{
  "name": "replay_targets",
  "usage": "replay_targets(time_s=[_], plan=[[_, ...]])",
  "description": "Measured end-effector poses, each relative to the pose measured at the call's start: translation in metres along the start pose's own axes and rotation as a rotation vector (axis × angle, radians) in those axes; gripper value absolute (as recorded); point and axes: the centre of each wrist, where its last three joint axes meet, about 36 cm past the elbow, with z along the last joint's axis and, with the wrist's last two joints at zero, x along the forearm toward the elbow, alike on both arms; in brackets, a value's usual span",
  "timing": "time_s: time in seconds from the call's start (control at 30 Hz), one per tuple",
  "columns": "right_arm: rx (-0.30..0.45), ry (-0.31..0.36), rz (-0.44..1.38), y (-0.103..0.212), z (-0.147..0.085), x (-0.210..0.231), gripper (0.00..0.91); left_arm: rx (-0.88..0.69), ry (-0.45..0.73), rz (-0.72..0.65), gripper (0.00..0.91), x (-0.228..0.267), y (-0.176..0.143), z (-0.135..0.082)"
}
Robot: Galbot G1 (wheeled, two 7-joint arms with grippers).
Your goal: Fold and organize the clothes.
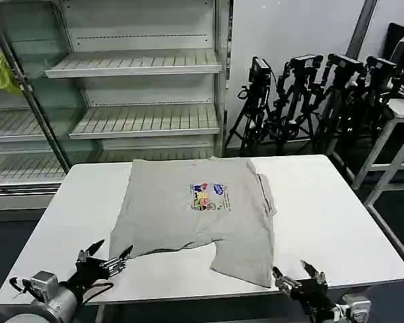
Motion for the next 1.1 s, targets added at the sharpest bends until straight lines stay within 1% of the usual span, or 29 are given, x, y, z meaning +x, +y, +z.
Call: replay_targets(time_s=[0.27,0.97,1.0,1.03,1.07,1.1], plan=[[0.002,0.030,-0.013,0.007,0.012,0.000,0.907,-0.001,0.018,0.001,0.907,-0.009,-0.001,0.012],[0.026,0.031,-0.039,0.016,0.022,-0.007,0.907,-0.029,0.059,-0.047,0.907,-0.027,0.019,0.036],[0.028,0.032,-0.040,0.017,0.022,-0.008,0.907,-0.031,0.060,-0.049,0.887,-0.028,0.020,0.037],[0.030,0.032,-0.042,0.017,0.023,-0.008,0.907,-0.032,0.061,-0.050,0.826,-0.028,0.020,0.038],[0.032,0.032,-0.043,0.017,0.024,-0.009,0.856,-0.033,0.062,-0.050,0.796,-0.028,0.020,0.038],[0.034,0.032,-0.044,0.018,0.024,-0.009,0.806,-0.034,0.062,-0.050,0.746,-0.028,0.020,0.039]])
